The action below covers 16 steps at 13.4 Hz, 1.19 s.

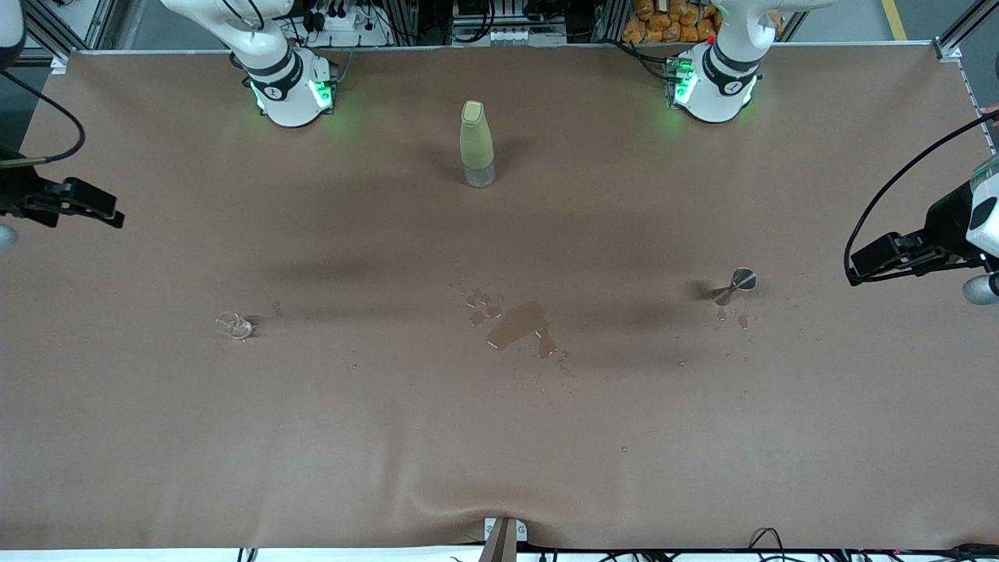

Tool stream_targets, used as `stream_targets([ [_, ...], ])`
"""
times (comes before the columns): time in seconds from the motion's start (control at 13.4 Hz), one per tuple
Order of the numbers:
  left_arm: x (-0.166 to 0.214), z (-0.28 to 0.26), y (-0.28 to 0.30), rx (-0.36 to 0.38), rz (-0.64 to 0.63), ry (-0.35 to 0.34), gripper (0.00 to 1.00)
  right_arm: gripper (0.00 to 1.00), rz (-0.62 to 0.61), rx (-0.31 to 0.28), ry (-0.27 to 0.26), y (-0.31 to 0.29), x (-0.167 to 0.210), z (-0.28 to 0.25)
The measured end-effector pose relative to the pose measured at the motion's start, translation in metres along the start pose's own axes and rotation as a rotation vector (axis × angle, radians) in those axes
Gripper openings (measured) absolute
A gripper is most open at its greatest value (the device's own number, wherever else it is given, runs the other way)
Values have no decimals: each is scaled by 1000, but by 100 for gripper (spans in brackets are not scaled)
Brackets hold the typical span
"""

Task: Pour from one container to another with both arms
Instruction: 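Move the right gripper toward the clear glass beaker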

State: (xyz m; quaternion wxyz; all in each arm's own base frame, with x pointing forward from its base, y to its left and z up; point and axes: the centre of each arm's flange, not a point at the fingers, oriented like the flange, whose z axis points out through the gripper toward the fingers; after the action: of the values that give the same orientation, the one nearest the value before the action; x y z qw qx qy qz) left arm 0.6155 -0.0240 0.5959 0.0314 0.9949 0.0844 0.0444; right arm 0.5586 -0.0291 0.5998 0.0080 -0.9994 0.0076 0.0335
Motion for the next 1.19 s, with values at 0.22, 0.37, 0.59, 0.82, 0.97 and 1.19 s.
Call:
stream_targets([
  [0.22,-1,1,-1,2,-6,-8,100,100,-27,1,-7,5,1,3],
  [0.37,-3,2,-1,8,-7,-26,100,100,-107,4,-19,19,3,10],
  [0.59,-3,3,-3,14,-7,-34,100,100,-214,39,-24,29,7,18],
  [0.82,-3,3,-3,15,-8,-34,100,100,-372,159,-9,49,11,31],
  [0.97,-3,3,-3,15,-8,-34,100,100,-493,211,15,69,13,39],
  [1.19,-3,3,-3,15,-8,-34,100,100,-664,345,116,98,17,52],
])
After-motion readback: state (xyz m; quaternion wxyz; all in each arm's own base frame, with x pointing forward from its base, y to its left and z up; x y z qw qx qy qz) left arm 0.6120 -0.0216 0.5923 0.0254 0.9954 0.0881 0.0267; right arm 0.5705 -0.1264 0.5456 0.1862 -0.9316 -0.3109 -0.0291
